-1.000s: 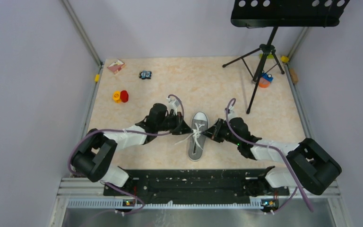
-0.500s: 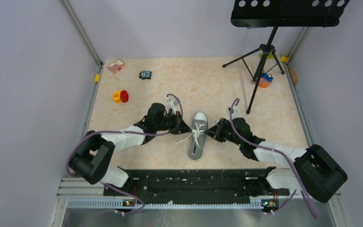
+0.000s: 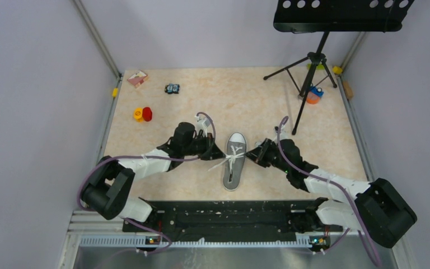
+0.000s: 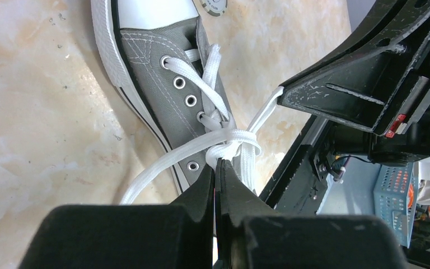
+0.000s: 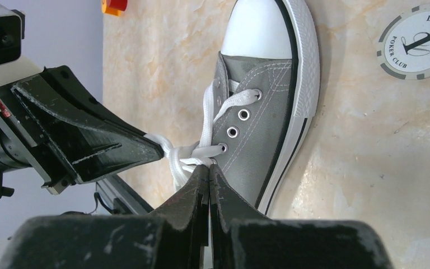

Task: Tie the shoes
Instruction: Tie the shoelace on the shoe.

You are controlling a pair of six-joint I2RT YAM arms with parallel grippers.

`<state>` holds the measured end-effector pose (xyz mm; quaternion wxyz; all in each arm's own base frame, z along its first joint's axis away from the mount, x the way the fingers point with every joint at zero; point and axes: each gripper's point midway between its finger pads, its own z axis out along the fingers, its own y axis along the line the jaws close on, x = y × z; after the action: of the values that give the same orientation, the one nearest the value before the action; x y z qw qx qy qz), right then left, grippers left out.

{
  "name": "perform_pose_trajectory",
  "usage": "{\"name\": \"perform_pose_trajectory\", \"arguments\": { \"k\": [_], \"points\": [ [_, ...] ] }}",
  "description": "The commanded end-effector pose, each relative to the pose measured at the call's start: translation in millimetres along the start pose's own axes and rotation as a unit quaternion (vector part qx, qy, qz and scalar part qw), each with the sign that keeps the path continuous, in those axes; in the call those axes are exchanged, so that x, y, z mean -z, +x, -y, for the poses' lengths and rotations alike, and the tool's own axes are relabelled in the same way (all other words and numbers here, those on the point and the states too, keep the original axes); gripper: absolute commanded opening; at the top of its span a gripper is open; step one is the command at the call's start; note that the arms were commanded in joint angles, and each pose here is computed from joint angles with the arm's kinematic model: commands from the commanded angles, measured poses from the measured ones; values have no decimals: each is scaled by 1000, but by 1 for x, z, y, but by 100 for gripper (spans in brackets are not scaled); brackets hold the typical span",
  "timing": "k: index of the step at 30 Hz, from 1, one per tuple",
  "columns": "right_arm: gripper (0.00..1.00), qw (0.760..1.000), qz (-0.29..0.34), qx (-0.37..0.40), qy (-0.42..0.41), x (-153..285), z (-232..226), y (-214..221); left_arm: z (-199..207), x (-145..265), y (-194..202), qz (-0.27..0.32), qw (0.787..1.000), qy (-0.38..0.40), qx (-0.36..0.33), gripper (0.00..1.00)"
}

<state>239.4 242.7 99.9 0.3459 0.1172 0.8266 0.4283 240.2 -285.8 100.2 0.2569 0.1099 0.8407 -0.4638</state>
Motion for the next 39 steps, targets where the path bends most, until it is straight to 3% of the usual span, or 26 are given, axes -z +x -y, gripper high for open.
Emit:
{"name": "perform_pose_trajectory", "arguments": {
  "k": [1,6,7,10,12,16,29,37,39],
  "points": [
    [0,1000,21,8,-4,3,-2,-11,5,3,-6,8,1000,11,-18,0],
    [0,1000,4,10,-15,2,-7,-6,10,3,-8,6,1000,20,-21,0],
    [5,1000,2,14,-23,2,-11,-6,12,3,-9,5,1000,22,-21,0],
    [33,999,2,22,-37,1,-19,-9,14,3,-10,4,999,26,-23,0],
    [44,999,3,24,-38,0,-22,-11,14,2,-11,4,999,27,-22,0],
    [52,999,-3,23,-48,-4,-28,-11,16,1,-11,2,999,32,-22,0],
    [52,999,-27,-3,-33,-28,-25,-7,17,0,-10,-1,999,35,-20,0],
    [35,1000,-16,-16,-17,-31,-14,-10,18,1,-10,-2,999,36,-21,0],
    [27,1000,-15,-20,-12,-31,-11,-10,17,1,-10,-2,999,35,-21,0]
  ]
}}
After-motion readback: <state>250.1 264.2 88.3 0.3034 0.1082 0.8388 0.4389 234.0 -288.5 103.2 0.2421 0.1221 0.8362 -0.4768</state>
